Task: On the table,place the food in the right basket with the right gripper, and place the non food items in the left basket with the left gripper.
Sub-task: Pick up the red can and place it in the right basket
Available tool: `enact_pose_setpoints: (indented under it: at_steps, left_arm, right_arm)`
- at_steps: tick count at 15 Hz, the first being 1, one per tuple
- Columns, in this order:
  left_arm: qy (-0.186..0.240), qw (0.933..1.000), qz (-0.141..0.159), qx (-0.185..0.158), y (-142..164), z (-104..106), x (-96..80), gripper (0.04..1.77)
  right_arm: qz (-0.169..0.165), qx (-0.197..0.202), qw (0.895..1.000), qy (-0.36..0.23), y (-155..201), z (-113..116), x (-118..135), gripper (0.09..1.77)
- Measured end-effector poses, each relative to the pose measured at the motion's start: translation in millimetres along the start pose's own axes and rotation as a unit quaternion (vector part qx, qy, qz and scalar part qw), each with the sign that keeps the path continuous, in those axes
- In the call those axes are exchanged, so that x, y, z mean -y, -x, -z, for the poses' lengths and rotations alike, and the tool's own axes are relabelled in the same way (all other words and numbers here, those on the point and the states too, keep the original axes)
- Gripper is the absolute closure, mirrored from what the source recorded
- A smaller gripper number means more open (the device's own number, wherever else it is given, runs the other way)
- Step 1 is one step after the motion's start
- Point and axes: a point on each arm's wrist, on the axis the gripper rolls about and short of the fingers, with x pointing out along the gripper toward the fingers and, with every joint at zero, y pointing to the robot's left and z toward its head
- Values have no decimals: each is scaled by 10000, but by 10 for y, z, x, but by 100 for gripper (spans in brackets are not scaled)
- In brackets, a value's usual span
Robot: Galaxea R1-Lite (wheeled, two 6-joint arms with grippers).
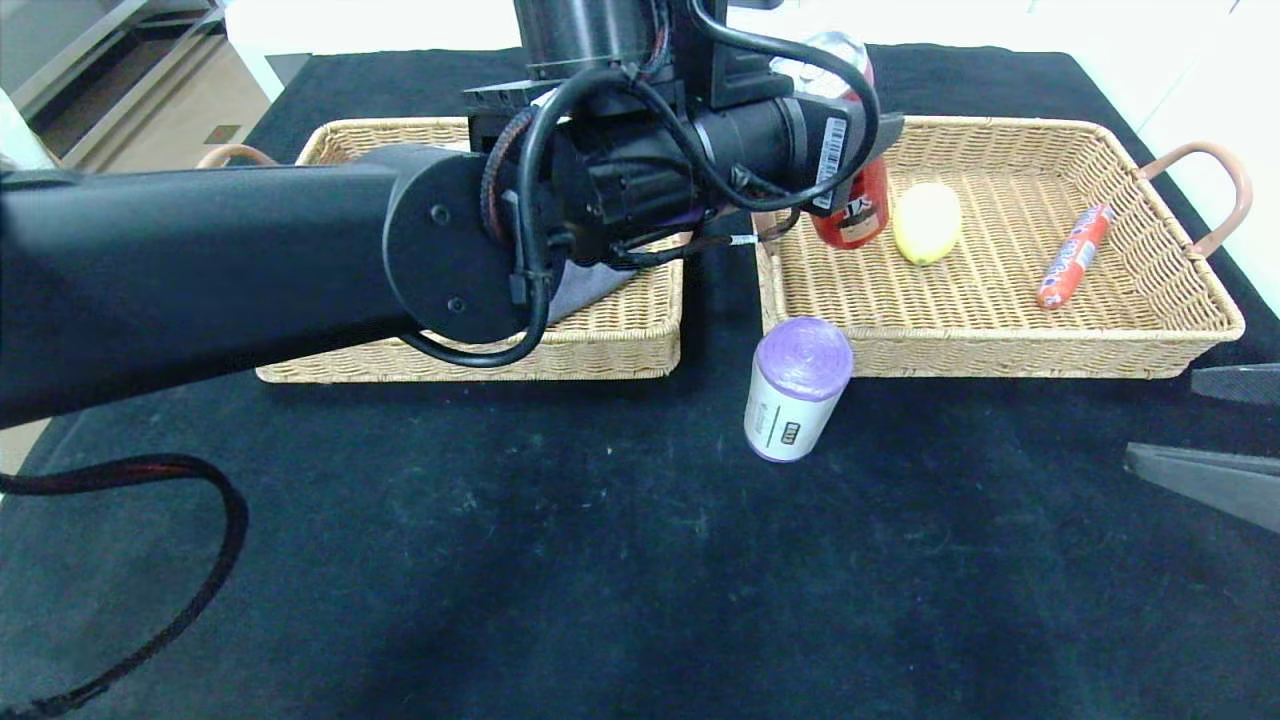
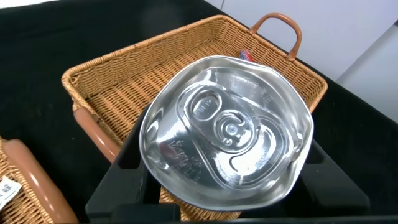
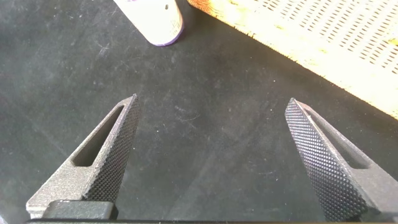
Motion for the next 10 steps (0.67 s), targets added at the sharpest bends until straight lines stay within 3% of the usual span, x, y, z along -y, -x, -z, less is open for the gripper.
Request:
enact_pose_setpoints:
  at_steps: [3,10]
  left_arm:
    - [-10,10000,-4,-77,-56,119,-83,77]
    - [57,9999,41,-79,-135,240,-99,77]
  right_arm:
    - [2,-11,10000,-1,-6,1,2,15]
    - [10,-36,10000,-9,-20,6,12,15]
